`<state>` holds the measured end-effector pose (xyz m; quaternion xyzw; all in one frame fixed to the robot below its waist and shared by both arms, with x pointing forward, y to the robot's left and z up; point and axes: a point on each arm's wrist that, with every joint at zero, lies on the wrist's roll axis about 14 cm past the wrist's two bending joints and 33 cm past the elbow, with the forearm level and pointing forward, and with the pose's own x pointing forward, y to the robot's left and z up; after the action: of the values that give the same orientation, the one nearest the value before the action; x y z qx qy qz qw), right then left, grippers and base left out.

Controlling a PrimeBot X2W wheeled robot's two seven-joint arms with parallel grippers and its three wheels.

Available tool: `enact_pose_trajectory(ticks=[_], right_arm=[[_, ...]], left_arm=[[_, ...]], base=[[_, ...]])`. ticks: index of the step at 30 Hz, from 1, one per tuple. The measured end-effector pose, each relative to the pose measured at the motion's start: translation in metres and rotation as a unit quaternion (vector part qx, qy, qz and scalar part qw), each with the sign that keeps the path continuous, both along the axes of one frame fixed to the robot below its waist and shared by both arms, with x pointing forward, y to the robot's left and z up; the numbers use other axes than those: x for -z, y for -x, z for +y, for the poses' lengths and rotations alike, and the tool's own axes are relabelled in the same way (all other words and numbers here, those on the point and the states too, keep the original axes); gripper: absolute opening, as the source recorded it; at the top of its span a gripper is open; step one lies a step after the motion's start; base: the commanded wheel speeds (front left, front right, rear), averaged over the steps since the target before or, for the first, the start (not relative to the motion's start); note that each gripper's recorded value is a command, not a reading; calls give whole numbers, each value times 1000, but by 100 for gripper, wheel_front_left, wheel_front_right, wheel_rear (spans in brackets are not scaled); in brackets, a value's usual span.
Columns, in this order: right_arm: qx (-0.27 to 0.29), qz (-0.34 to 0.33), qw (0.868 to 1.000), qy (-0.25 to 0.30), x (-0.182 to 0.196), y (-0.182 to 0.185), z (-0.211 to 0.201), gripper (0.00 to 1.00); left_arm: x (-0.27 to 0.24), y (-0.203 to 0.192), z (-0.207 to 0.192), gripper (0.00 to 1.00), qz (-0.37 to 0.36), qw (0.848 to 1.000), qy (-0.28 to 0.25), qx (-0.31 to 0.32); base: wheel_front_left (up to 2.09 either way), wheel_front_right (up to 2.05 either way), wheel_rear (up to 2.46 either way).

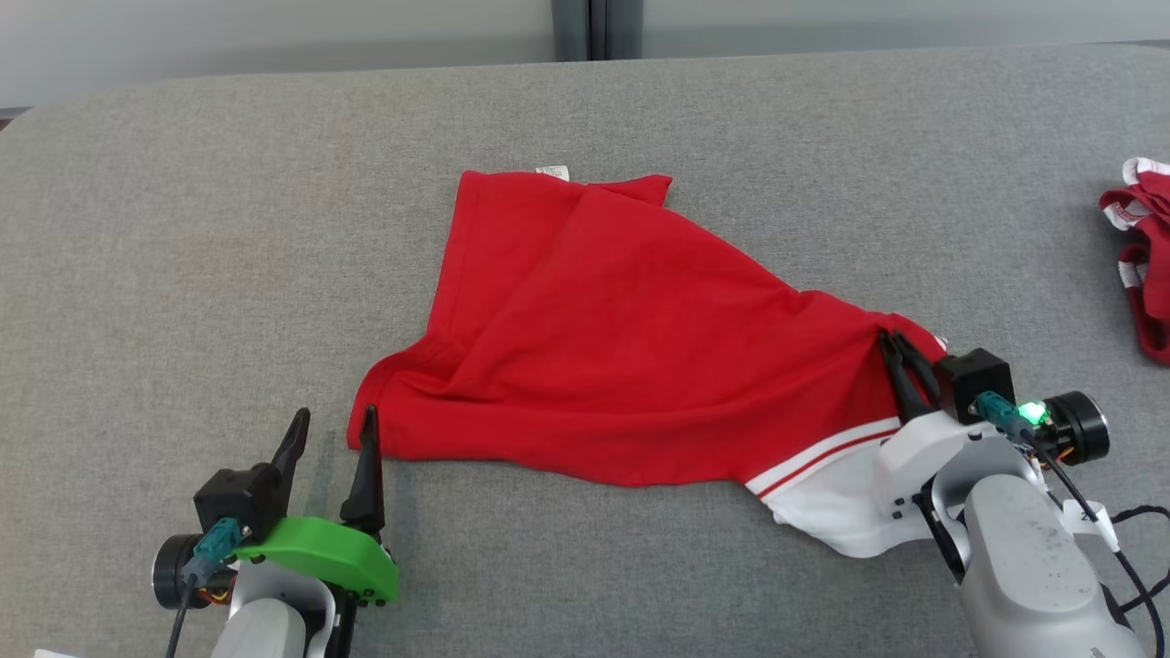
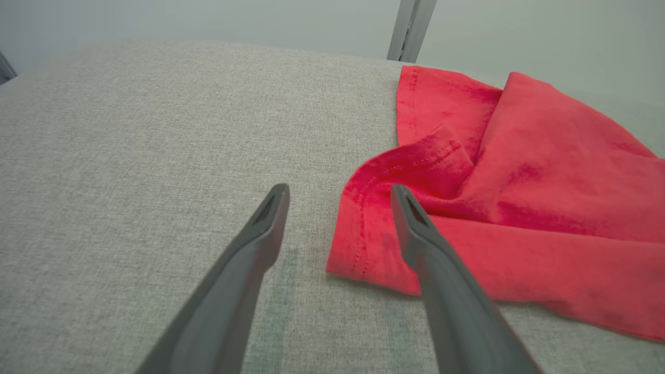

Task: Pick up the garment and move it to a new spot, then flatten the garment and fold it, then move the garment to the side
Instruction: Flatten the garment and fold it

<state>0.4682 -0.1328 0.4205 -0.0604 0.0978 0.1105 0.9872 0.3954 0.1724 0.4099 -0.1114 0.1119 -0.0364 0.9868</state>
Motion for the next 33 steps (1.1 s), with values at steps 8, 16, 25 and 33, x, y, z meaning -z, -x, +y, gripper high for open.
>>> enact_pose_trajectory(ticks=[8, 16, 25, 33], right_arm=[[-4, -79, 997, 10, -51, -43, 6, 0], [6, -128, 992, 20, -92, -80, 4, 100], [9, -110, 994, -13, -80, -28, 0, 100], [52, -81, 995, -37, -58, 40, -32, 100]], left_arm=[[1, 1, 2, 100, 1, 1000, 6, -6], [2, -2, 5, 100, 2, 1000, 3, -7], [-8, 20, 12, 100, -8, 1000, -13, -16], [-14, 53, 5, 100, -20, 1000, -16, -15]], base=[[0, 0, 0], [0, 0, 0], [0, 0, 0], [0, 0, 0]])
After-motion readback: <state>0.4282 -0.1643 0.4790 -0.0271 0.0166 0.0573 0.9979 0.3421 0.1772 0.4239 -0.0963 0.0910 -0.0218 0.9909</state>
